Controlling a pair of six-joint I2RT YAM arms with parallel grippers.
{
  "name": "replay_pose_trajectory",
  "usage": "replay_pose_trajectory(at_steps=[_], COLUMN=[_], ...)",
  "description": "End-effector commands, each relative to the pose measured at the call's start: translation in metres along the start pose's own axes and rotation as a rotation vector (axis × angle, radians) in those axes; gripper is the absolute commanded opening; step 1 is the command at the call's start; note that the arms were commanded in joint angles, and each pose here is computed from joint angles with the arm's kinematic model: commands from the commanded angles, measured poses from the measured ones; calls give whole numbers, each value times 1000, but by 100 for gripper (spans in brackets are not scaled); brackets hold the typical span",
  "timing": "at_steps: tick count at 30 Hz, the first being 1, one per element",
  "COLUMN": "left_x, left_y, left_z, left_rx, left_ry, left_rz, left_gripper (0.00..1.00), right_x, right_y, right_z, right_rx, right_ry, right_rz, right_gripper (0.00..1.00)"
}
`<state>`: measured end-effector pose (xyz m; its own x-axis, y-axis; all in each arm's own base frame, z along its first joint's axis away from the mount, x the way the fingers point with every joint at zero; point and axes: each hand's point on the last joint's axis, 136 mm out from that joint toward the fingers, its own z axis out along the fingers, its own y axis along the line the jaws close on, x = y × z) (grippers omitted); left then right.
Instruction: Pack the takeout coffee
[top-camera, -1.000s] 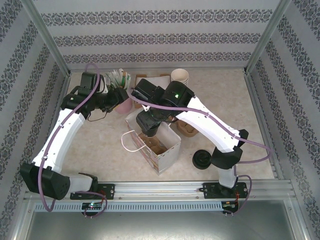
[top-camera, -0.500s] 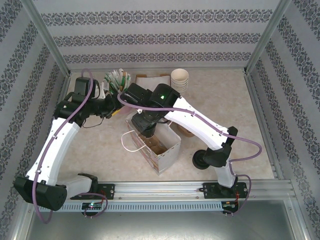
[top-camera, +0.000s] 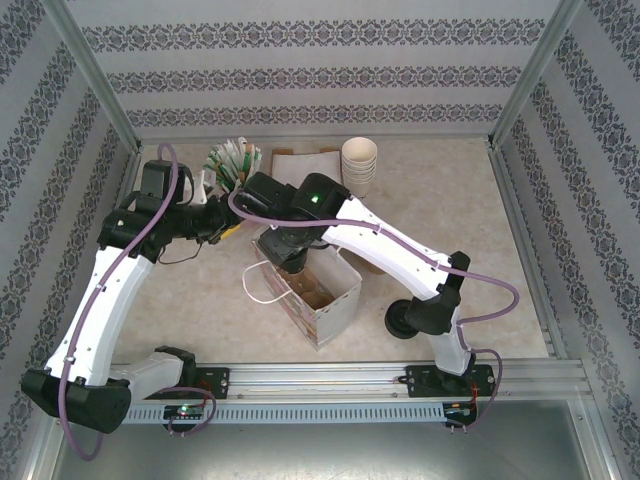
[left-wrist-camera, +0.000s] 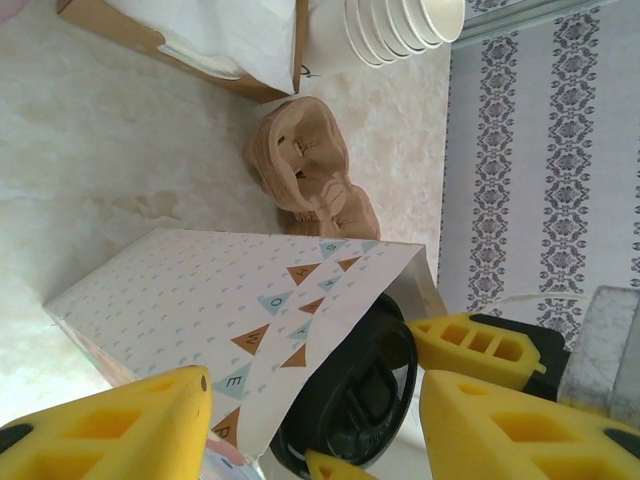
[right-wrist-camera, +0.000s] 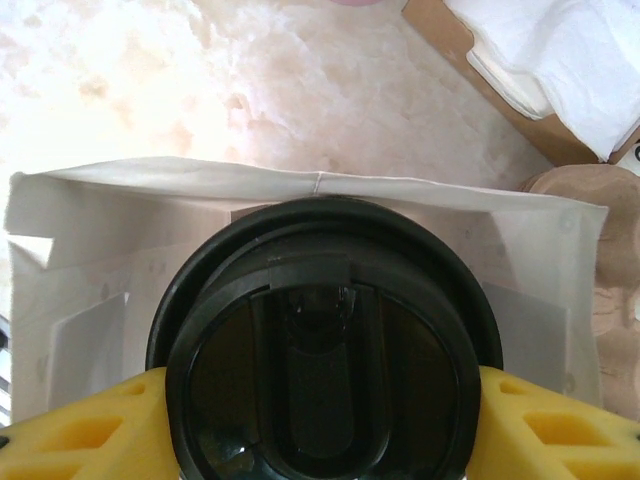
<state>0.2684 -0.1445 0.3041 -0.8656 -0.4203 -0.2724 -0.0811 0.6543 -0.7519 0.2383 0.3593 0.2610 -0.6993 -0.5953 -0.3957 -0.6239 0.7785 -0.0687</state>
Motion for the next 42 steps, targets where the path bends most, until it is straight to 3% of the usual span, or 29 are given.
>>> replay_pose_trajectory(at_steps=[1, 16, 33, 42], left_x=[12, 14, 24, 27], left_y=[3, 1, 6, 0], left_z=[-5, 0, 9, 12], left_rx=[3, 30, 27, 50], left_ry=[32, 39, 79, 94], left_rz=[-5, -28, -32, -11], left_gripper=[58, 57, 56, 56], right_x=[-4, 11, 8, 25], right_y=[-7, -6, -11, -14], right_z=[7, 32, 15, 19], right_rx=[30, 1, -40, -35], right_ry=[-15, 22, -73, -49], right_rz=[6, 41, 129, 132], right_gripper=[57, 57, 57, 57])
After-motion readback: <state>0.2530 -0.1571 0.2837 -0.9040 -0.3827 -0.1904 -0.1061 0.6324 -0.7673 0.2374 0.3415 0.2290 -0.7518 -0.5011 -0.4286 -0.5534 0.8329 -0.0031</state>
